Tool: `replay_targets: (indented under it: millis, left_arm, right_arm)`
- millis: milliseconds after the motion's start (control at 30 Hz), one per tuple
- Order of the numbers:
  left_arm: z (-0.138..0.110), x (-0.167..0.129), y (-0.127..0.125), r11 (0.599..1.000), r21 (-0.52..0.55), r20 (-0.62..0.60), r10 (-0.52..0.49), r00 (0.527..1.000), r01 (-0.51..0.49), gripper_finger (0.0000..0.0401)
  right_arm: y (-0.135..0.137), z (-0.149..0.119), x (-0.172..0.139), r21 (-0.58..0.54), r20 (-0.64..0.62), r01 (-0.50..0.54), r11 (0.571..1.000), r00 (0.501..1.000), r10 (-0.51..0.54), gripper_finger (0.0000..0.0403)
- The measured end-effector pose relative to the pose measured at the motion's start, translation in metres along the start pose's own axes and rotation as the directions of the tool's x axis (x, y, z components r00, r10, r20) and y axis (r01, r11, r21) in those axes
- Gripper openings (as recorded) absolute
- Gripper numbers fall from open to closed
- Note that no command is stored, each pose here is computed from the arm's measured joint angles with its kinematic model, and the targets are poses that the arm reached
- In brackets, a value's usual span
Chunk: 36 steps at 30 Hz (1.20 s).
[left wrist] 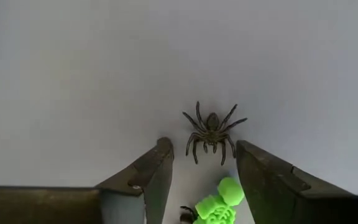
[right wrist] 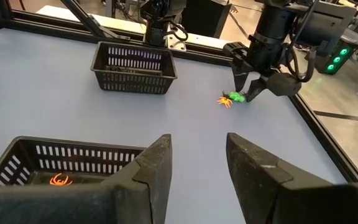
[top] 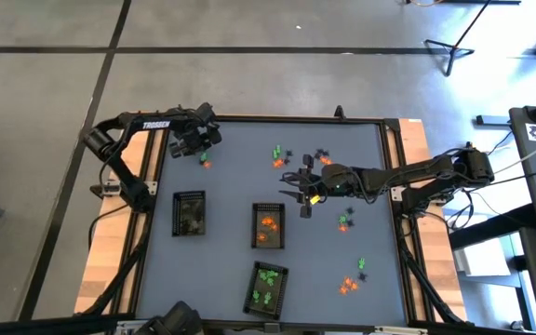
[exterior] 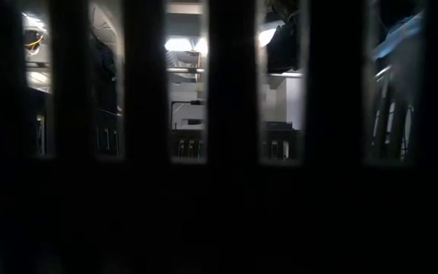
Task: Sort Halloween decoration
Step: Put the black spider toy into the top left black basket
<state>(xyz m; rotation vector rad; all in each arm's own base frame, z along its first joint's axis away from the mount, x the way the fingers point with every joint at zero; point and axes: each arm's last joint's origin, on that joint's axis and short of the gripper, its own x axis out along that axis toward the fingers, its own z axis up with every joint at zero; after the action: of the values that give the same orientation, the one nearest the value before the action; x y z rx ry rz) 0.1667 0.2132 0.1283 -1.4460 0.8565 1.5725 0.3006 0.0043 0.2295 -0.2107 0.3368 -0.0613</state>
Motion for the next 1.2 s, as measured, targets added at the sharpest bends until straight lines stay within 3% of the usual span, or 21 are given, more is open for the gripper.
replay_targets:
  millis: [200,567,900,1200]
  left_arm:
    - [0.001,-0.002,-0.003,1.0,0.01,0.007,0.0,1.0,0.0,0.0139]
    - [-0.002,-0.002,-0.006,1.0,0.023,0.003,-0.021,1.0,0.021,0.0006]
    - [-0.007,-0.022,0.002,0.997,0.021,-0.084,-0.074,0.994,0.076,0.0001]
    - [0.004,-0.033,-0.007,0.976,-0.065,0.051,-0.207,0.977,0.21,0.002]
  right_arm:
    - [0.0,0.0,0.0,0.0,0.0,-0.001,1.0,1.0,0.001,0.0149]
    - [0.0,0.0,0.0,0.0,0.0,0.0,1.0,1.0,0.0,0.0149]
    - [0.0,0.0,0.0,0.0,0.0,0.001,1.0,1.0,-0.001,0.0149]
    - [0.0,0.0,0.0,0.0,0.0,0.0,1.0,1.0,0.0,0.0149]
